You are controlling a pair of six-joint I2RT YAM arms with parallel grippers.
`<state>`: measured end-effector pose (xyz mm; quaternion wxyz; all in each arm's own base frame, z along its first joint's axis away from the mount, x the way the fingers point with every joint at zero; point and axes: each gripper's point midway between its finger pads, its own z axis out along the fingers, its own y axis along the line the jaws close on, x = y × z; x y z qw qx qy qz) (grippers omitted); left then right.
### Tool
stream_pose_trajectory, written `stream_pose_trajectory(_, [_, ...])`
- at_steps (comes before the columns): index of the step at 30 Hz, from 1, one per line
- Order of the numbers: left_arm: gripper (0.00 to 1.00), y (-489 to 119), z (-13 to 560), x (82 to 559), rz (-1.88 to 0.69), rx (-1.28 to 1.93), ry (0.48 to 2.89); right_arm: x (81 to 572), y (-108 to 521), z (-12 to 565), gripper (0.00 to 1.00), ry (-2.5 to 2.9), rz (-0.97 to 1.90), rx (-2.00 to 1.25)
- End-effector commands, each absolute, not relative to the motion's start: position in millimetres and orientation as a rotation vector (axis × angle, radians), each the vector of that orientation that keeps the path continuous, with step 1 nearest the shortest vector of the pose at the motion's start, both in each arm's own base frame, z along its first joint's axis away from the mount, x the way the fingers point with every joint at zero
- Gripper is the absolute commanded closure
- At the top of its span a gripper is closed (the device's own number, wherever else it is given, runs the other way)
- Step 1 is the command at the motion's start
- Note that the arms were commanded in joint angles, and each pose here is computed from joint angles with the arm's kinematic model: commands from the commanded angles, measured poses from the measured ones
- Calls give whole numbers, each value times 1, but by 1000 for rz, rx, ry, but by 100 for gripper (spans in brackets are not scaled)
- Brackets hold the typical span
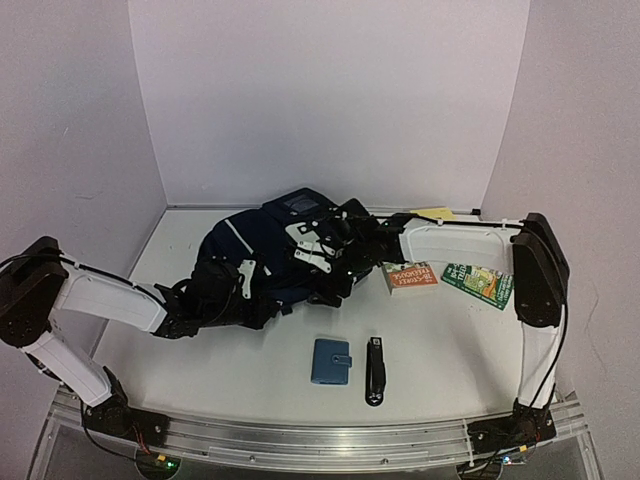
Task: Pack the student bag
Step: Zip the student bag at the center of the board.
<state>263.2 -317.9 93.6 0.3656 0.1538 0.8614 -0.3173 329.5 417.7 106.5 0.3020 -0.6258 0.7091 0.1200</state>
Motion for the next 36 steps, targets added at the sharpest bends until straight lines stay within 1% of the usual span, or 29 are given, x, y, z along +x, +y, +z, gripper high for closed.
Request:
stream_pose_trajectory(1, [100,-339,131,274,-927,391,2137,332,407,160,12,1735,184,-1726])
stream_pose_trajectory(5, [100,-338,131,276,-968,355,2153,326,397,162,11,1697,130,-1825])
stream_pose_trajectory(10, [100,-334,133,281,-1044,292,2155,306,413,156,22,1633,202,-1873])
stream_pose_trajectory(12, [100,-335,139,284,-1072,287,2147,299,425,157,24,1586,210,-1875])
stream_pose_trajectory(18, [100,-348,149,284,-1134,326,2137,308,438,150,32,1536,177,-1837])
stream_pose_trajectory(26, [100,-359,162,280,-1218,362,2117,308,436,148,34,1466,134,-1881])
stream_pose_trajectory(32, [100,-361,169,276,-1258,373,2102,311,432,120,35,1457,77,-1934])
stream_pose_trajectory(36, [100,-361,167,271,-1277,379,2109,319,434,106,37,1445,38,-1913])
